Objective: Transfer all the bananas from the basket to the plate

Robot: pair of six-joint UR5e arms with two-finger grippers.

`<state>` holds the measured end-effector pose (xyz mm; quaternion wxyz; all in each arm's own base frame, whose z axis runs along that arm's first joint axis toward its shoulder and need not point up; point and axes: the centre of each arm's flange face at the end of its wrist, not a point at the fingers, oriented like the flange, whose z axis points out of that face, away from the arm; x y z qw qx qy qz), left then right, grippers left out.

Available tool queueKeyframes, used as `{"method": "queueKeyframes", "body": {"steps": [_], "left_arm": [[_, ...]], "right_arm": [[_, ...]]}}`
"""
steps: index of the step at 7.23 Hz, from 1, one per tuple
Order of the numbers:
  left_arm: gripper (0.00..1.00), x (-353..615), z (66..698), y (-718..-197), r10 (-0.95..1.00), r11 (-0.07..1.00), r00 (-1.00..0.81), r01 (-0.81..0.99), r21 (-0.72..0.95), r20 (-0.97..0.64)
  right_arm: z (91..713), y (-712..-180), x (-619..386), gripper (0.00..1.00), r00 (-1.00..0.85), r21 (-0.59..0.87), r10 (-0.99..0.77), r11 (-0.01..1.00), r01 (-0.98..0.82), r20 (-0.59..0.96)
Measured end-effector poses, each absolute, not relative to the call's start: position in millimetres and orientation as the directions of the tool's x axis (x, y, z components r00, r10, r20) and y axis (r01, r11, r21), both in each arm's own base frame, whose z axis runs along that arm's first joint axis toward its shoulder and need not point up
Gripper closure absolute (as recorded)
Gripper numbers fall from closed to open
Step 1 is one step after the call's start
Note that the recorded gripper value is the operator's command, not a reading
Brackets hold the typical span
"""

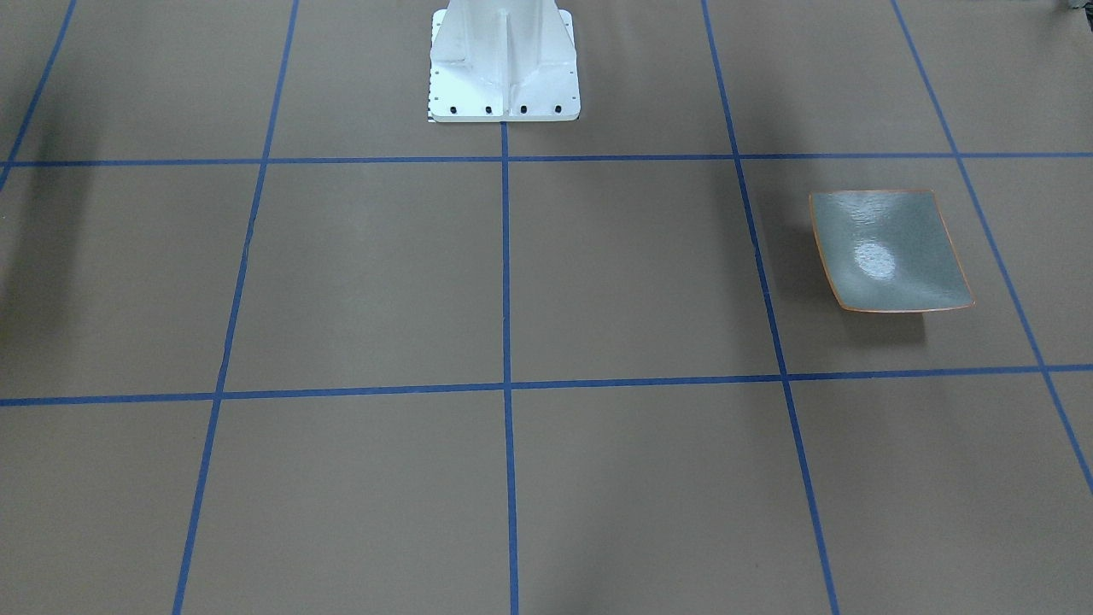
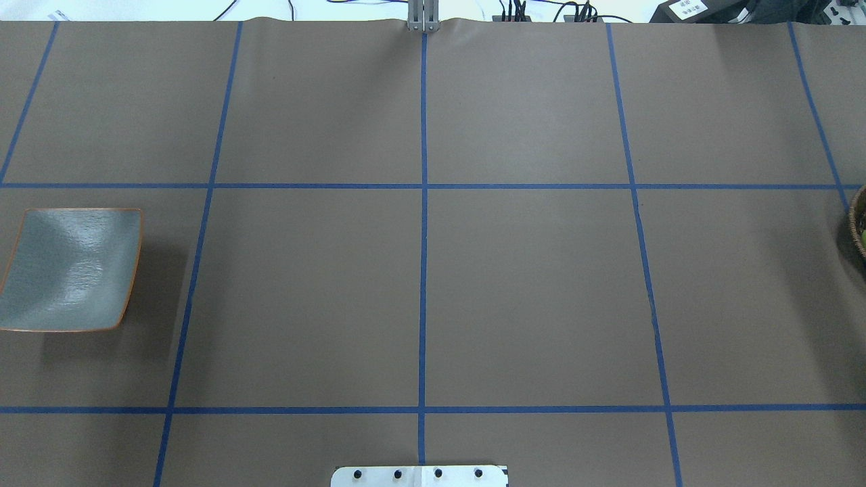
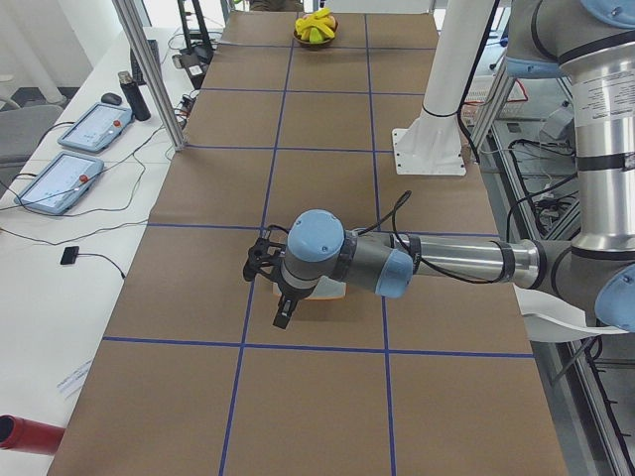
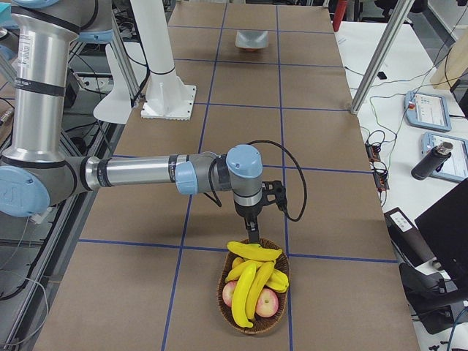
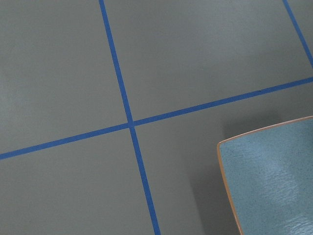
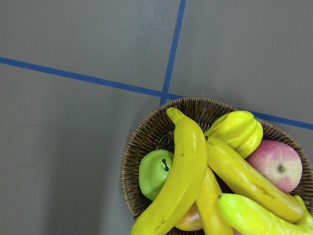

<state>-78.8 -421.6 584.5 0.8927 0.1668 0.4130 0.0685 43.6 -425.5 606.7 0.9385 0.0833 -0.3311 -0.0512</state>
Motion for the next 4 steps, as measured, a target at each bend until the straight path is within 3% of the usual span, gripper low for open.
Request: {"method": "queueKeyframes", "body": {"steps": [4], "left_arm": [[0.0,-79.1,586.3,-417.1,0.277,0.926,0.651,0.016,0.378,-0.707]], "right_arm": [[650.6,-396.3,3.1,0.07,0.772,0.136,0.024,0.98,-0.143,0.636]]}}
